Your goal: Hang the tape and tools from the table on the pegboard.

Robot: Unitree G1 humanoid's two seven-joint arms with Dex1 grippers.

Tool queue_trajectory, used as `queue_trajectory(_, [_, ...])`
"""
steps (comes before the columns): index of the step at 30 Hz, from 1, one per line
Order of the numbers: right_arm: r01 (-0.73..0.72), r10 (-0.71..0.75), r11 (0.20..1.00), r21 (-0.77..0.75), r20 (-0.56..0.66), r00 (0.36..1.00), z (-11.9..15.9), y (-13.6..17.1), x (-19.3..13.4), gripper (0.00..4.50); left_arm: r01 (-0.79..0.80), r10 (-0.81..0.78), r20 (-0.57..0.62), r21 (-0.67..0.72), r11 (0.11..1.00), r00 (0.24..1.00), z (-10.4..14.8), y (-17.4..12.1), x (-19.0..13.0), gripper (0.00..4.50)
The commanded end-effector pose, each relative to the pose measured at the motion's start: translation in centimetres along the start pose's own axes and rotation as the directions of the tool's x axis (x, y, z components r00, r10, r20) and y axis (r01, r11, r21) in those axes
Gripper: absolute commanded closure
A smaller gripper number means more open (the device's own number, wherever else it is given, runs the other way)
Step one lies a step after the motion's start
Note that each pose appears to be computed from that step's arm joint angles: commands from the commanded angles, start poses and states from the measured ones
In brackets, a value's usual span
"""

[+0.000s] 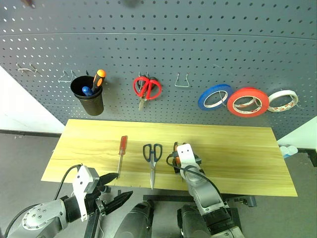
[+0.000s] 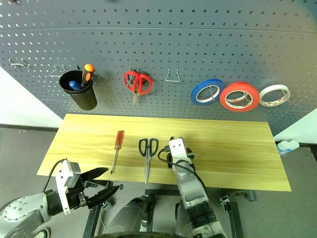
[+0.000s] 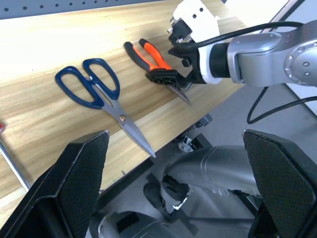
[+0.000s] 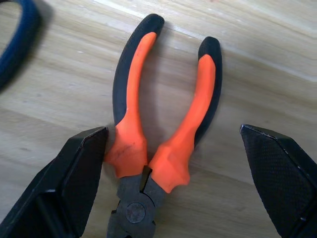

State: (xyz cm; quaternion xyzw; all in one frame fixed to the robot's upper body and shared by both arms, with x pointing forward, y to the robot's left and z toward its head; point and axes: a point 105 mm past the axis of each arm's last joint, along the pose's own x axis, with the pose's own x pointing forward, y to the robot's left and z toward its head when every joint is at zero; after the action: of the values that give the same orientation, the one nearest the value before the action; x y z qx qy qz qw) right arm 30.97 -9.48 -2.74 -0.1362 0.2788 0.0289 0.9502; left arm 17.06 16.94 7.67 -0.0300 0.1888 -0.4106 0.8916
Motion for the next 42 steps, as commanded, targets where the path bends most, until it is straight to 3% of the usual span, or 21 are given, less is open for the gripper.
queue_trajectory(1, [0.013,-0.013,1.000,0.022,0.005,1.000,0.7,0.6,0.1,0.03,0.009,-0.010,0.019,0.021,1.000,1.000,0.7,-0.5,-0.2,0.00])
queue_trajectory(18, [0.019,0.000,0.993,0.120,-0.158,0.987,-0.2,1.2,0.7,0.03,-0.006,0.005,0.024,0.034,0.999,1.000,0.9,-0.2,0.0,0.00])
queue_trajectory(27, [0.030,-0.005,0.989,0.146,-0.167,0.986,1.6,0.8,0.6,0.03,-0.015,0.014,0.031,0.045,0.999,0.999,0.9,0.2,0.4,0.00])
queue_trajectory(32, [0.004,0.007,0.994,0.112,-0.104,0.995,3.1,0.9,0.4,0.03,-0.019,0.017,0.036,0.047,0.999,0.999,0.9,0.3,0.5,0.00])
queue_trajectory(37, [0.046,-0.016,0.984,0.173,-0.168,0.986,3.0,0.5,0.1,0.03,-0.022,0.020,0.036,0.048,0.999,0.999,0.9,0.4,0.5,0.00])
queue_trajectory(42, [0.026,0.018,0.971,0.239,-0.178,0.984,4.6,1.1,-0.5,0.03,-0.018,0.016,0.037,0.051,0.999,0.999,0.9,0.6,0.7,0.00])
